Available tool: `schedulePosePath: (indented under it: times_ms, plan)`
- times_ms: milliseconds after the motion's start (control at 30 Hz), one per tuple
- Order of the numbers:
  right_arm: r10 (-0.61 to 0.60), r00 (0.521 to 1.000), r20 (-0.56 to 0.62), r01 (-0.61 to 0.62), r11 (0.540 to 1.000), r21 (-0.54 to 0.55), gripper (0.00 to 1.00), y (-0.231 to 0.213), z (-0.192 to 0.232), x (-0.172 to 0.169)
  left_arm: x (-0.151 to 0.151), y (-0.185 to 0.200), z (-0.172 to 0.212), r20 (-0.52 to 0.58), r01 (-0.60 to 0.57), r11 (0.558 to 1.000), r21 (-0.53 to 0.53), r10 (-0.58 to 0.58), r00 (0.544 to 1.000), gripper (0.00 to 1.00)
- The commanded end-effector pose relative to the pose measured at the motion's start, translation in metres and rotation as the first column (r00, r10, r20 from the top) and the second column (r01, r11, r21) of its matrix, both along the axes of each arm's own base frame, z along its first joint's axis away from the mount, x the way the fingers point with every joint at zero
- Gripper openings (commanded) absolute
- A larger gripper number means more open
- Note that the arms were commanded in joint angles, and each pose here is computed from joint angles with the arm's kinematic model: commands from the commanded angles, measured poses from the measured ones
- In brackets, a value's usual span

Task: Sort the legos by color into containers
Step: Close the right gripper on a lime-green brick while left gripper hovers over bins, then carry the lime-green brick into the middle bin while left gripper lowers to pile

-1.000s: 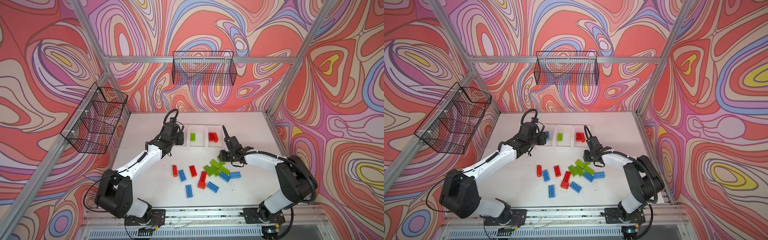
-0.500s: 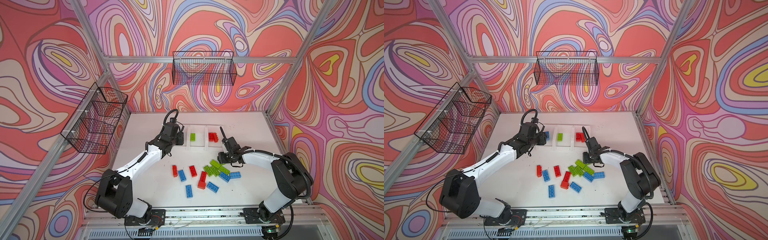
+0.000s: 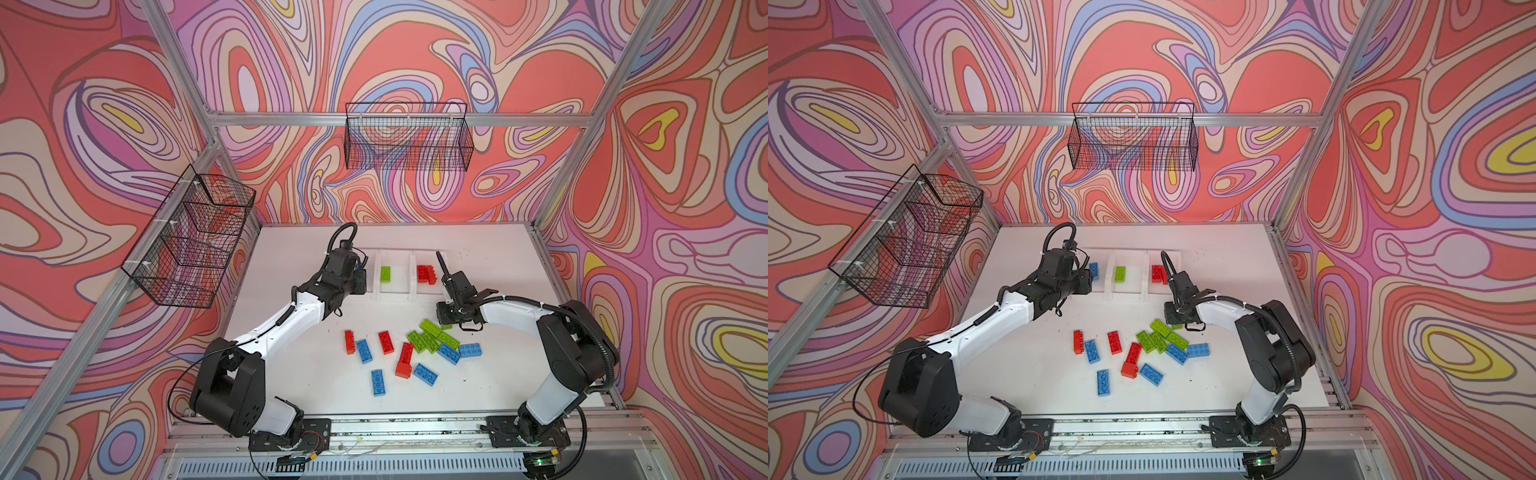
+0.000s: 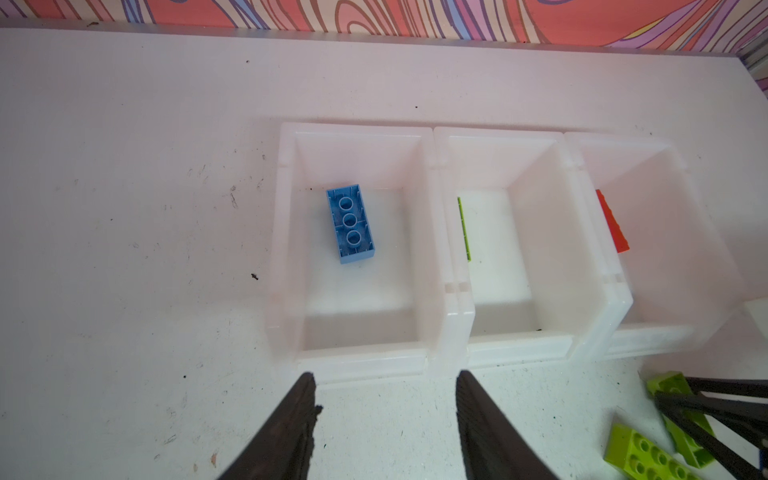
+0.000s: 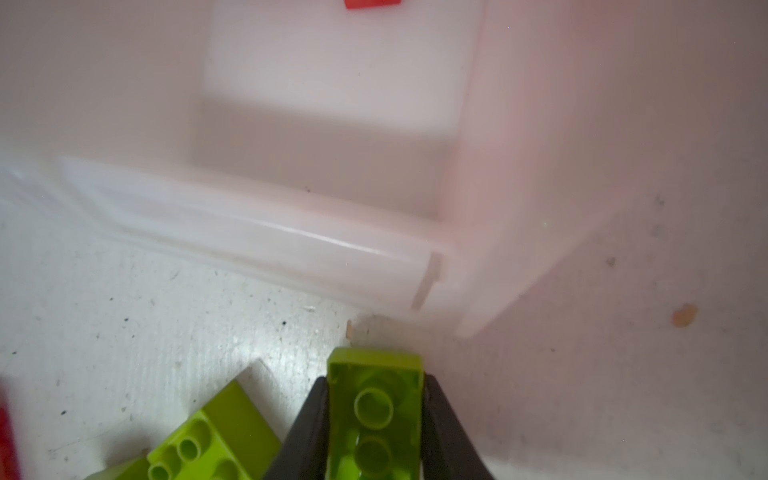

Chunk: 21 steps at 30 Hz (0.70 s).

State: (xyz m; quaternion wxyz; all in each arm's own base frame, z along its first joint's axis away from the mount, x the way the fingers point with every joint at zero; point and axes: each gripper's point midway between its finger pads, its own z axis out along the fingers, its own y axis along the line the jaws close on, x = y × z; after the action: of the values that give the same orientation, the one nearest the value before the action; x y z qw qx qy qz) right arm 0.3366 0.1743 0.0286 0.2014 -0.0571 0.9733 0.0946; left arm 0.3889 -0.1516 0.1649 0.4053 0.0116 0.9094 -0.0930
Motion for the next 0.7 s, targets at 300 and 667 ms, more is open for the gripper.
schedulePosePath:
  times_ms: [300,667]
  plan:
    - [0.041,0.968,0.246,-0.064,0.994,0.086,0.19,0.034,0.112,0.041,-0.027,0.01,-0.008,-0.048,-0.046,0.996,-0.072,0.043,0.998,0.56]
    - [0.043,0.93,0.364,-0.134,0.964,0.228,0.22,0.125,0.135,0.113,-0.08,0.017,-0.038,-0.171,-0.224,0.949,-0.222,0.189,0.967,0.6]
